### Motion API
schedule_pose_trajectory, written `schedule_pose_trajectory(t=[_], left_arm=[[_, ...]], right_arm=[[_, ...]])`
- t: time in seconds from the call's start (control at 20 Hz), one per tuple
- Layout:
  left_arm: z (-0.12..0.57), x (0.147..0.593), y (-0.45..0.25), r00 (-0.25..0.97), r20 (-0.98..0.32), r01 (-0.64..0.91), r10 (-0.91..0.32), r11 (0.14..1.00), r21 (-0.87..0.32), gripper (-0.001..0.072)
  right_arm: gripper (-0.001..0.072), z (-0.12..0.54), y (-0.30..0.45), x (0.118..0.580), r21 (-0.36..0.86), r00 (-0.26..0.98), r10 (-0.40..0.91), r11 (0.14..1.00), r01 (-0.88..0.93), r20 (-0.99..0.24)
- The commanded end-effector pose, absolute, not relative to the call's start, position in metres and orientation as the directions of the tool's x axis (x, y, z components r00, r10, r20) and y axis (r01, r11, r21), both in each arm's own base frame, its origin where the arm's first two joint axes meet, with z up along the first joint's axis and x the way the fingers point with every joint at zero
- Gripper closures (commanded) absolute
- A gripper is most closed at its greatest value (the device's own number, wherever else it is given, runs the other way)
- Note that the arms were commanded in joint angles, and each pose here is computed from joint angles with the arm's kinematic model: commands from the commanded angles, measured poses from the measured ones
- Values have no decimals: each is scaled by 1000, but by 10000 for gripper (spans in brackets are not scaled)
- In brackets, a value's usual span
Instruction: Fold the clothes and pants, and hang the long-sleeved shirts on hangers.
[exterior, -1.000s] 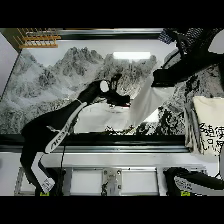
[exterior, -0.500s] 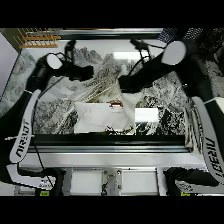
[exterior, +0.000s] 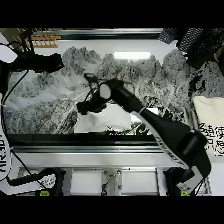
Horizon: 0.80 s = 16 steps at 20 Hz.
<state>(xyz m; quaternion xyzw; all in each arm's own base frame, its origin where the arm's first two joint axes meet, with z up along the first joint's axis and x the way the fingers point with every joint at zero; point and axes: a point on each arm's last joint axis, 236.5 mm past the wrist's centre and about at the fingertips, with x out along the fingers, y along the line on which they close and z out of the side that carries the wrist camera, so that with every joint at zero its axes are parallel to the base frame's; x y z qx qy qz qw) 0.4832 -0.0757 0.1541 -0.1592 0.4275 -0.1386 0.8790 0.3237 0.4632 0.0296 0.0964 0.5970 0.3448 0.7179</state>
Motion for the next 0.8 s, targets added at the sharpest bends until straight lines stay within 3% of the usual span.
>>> schedule_pose_trajectory(t=[0.0, 0.15, 0.35, 0.6, 0.75], left_arm=[[169, 475, -66, 614, -698, 111, -368, 916, -385, 700], [172, 470, -67, 612, -699, 117, -371, 916, -384, 700], [150, 453, -67, 585, -723, 91, -369, 915, -394, 700], [65, 391, -70, 453, -810, -4, -372, 908, -419, 700], [31, 361, -70, 416, -831, -47, -369, 904, -425, 700]], right_arm=[[120, 23, 543, 312, 669, 75, 773, 589, -454, -630], [119, 50, 527, 333, 647, 128, 784, 582, -493, -608], [119, 41, 408, 367, 431, 153, 595, 713, -553, -789], [117, -33, 220, 353, 353, 76, 385, 896, -272, -920], [116, -75, 170, 333, 441, 41, 442, 897, -34, -896]])
